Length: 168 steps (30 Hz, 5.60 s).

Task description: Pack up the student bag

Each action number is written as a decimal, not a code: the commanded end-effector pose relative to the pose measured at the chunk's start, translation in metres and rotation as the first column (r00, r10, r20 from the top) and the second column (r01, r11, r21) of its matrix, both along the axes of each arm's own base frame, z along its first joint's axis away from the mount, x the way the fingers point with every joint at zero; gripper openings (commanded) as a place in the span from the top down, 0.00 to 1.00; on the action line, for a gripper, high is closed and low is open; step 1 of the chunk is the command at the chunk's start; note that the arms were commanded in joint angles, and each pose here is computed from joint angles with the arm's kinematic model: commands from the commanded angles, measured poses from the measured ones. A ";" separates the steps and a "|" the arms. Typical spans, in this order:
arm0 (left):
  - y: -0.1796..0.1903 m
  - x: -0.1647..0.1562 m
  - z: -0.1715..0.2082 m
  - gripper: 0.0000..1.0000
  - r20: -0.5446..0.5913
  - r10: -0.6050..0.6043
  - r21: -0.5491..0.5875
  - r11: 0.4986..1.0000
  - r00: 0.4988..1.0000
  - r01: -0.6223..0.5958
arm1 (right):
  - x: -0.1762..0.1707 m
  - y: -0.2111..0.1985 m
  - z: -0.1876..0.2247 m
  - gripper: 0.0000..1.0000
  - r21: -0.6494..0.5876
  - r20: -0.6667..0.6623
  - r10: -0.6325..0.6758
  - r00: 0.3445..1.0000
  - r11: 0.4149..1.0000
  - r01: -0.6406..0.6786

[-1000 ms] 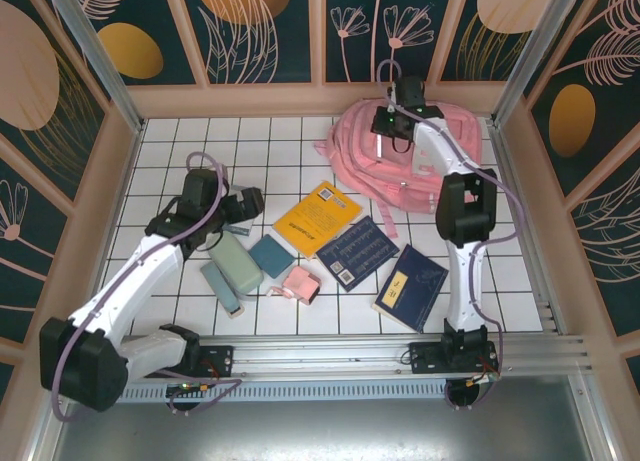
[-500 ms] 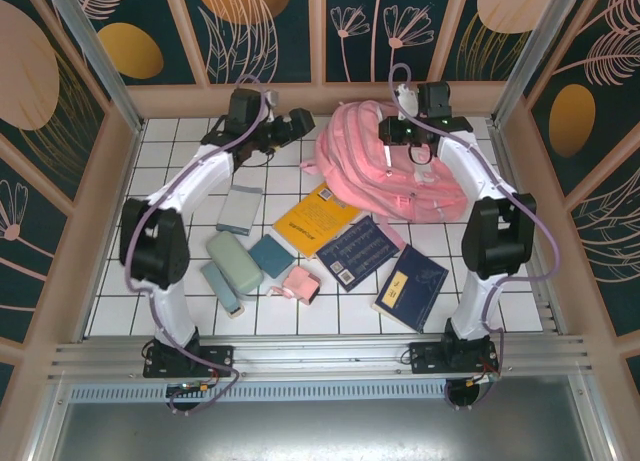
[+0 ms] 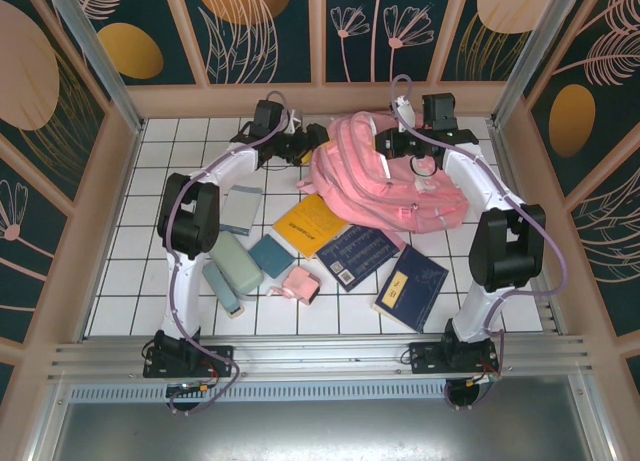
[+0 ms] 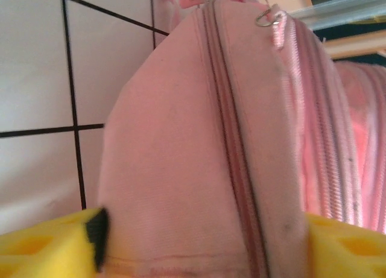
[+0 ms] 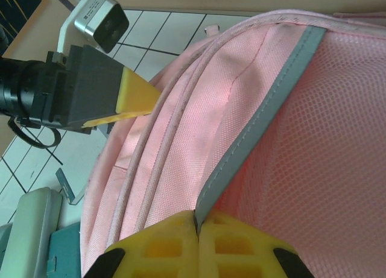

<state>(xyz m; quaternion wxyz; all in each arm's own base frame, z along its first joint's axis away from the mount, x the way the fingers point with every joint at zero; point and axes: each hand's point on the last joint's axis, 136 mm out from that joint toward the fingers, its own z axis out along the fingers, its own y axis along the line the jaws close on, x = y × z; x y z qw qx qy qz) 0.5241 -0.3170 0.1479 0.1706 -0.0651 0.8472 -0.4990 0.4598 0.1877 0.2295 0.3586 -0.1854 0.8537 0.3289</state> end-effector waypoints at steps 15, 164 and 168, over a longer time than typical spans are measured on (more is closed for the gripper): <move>-0.016 -0.006 0.071 1.00 0.024 0.056 -0.289 0.956 0.998 -0.047 | -0.030 -0.106 0.036 0.25 -0.148 0.063 -0.751 0.658 0.645 0.750; -0.028 -0.077 0.002 0.18 0.423 -0.098 -0.473 0.824 0.901 0.311 | -0.113 -0.107 0.076 1.00 0.574 -0.652 -0.147 0.744 0.546 0.610; -0.027 -0.080 0.011 0.21 0.428 -0.088 -0.526 0.785 0.899 0.328 | -0.113 -0.108 0.075 1.00 0.583 -0.654 -0.144 0.743 0.530 0.616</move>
